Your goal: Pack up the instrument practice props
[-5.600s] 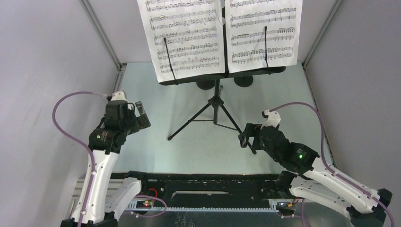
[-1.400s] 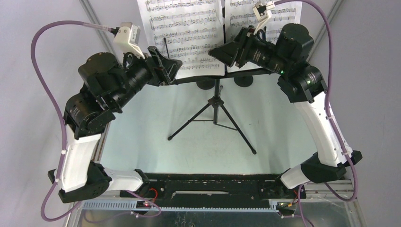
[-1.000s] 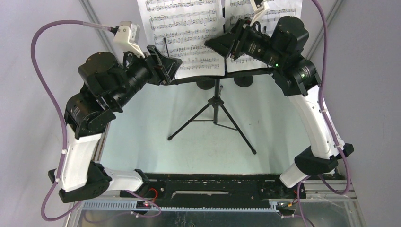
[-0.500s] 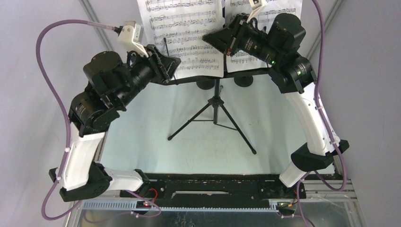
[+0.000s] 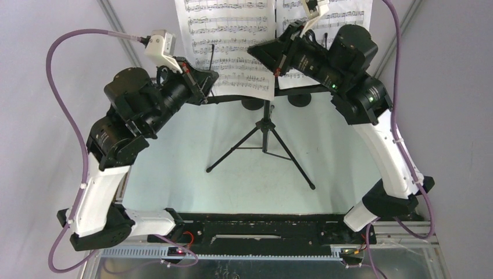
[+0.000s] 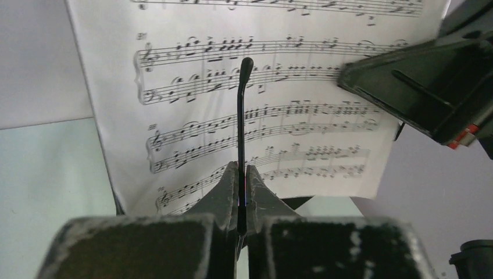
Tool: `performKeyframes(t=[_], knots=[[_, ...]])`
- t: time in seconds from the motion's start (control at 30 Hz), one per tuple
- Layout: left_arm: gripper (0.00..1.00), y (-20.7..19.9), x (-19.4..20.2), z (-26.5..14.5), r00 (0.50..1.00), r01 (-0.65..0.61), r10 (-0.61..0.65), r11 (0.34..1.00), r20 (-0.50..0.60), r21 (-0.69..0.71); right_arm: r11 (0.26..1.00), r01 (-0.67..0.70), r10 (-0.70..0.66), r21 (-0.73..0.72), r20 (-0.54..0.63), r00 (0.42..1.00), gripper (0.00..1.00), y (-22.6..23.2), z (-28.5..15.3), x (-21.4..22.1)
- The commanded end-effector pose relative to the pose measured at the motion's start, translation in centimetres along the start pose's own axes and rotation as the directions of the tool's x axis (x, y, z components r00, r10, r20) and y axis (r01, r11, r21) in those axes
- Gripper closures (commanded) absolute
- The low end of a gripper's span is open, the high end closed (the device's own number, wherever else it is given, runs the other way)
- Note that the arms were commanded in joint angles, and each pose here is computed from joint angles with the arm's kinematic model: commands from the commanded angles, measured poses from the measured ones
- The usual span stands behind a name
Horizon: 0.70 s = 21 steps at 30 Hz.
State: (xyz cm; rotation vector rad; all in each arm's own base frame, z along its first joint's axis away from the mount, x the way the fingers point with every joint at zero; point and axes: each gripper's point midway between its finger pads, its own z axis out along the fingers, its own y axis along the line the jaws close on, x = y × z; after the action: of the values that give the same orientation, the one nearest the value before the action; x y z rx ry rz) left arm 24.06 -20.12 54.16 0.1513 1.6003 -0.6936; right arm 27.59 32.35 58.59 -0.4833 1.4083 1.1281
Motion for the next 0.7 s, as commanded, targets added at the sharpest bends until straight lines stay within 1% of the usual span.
performKeyframes(t=[0.0,0.13,0.23,0.37,0.43,0.53,0.67], knots=[[1.0,0.2,-1.7,-1.3,0.997,-0.004,0.004,1.0,0.079,0.006,0.992,0.121,-0.126,0.047,0.109,0.986,1.0,2.1,-3.7,-3.6],[1.0,0.4,-1.9,-1.7,0.995,-0.004,0.004,1.0,0.095,0.0,0.983,0.12,-0.141,0.136,0.158,0.977,1.0,1.7,-7.2,-4.3],[1.0,0.6,-2.0,-1.9,0.995,-0.008,0.008,1.0,0.101,-0.003,0.979,0.114,-0.148,0.17,0.204,0.968,1.0,2.1,-11.3,-4.8],[0.99,0.7,-2.0,-2.1,0.995,-0.016,0.016,1.0,0.103,-0.005,0.965,0.103,-0.154,0.24,0.206,0.966,1.0,1.4,-15.4,-3.7],[0.97,0.7,-1.9,-2.1,0.995,-0.019,0.019,1.0,0.1,-0.006,0.957,0.095,-0.15,0.275,0.188,0.971,1.0,0.7,-17.2,-2.3],[0.92,0.8,-1.8,-2.2,0.995,-0.018,0.019,1.0,0.098,-0.007,0.942,0.078,-0.142,0.327,0.176,0.974,1.0,0.0,-20.4,-0.7],[0.81,0.7,-1.8,-2.4,0.995,-0.014,0.014,1.0,0.099,0.002,0.909,0.033,-0.105,0.416,0.152,0.983,1.0,-1.8,-24.1,2.2]])
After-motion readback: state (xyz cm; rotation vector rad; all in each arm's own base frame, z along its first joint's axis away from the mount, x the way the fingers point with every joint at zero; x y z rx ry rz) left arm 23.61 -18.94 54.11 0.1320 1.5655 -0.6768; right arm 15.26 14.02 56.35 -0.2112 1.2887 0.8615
